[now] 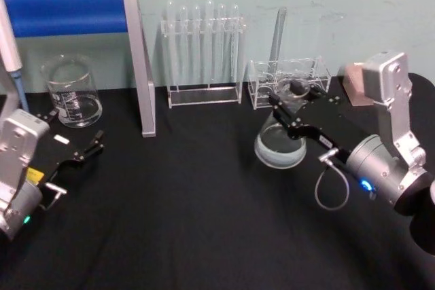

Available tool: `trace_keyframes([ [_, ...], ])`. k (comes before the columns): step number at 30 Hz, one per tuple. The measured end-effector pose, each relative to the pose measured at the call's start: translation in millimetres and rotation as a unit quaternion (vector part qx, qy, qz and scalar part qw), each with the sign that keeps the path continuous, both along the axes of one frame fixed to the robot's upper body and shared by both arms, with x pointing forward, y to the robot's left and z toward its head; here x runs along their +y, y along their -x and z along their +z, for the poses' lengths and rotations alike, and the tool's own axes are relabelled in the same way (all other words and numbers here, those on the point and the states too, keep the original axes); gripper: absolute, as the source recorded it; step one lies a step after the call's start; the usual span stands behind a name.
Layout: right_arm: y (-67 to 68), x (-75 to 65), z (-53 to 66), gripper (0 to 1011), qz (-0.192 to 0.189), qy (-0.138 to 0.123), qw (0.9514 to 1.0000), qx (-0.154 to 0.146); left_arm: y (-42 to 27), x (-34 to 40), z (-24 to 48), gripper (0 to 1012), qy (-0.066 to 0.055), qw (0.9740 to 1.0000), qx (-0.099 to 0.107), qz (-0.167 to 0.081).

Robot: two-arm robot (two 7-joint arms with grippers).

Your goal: Grasp the erlenmeyer flask with one hand, shake it three times, then place it back.

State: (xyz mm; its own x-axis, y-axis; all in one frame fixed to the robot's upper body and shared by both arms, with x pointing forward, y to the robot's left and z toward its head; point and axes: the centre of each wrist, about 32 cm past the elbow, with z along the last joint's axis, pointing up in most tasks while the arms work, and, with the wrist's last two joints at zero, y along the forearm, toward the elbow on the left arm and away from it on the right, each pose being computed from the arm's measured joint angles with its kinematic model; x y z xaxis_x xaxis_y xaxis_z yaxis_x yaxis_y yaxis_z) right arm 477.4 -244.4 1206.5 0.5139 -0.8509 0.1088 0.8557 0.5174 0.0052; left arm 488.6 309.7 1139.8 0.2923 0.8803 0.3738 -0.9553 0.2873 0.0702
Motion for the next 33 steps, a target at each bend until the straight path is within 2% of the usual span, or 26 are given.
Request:
trace_keyframes([
  [8, 5.2, 6.9, -0.4, 449, 0.022, 0.0, 0.9997, 0.004, 0.0, 0.0, 0.0, 1001, 0.0, 1.0, 0.0, 0.0],
  [18, 5.4, 9.1, -2.1, 449, 0.026, 0.001, 0.9996, 0.007, 0.0, 0.0, 0.0, 1001, 0.0, 1.0, 0.0, 0.0],
  [33, 4.4, 12.6, -21.4, 449, 0.034, 0.002, 0.9993, 0.014, 0.0, 0.0, 0.0, 1001, 0.0, 1.0, 0.0, 0.0],
])
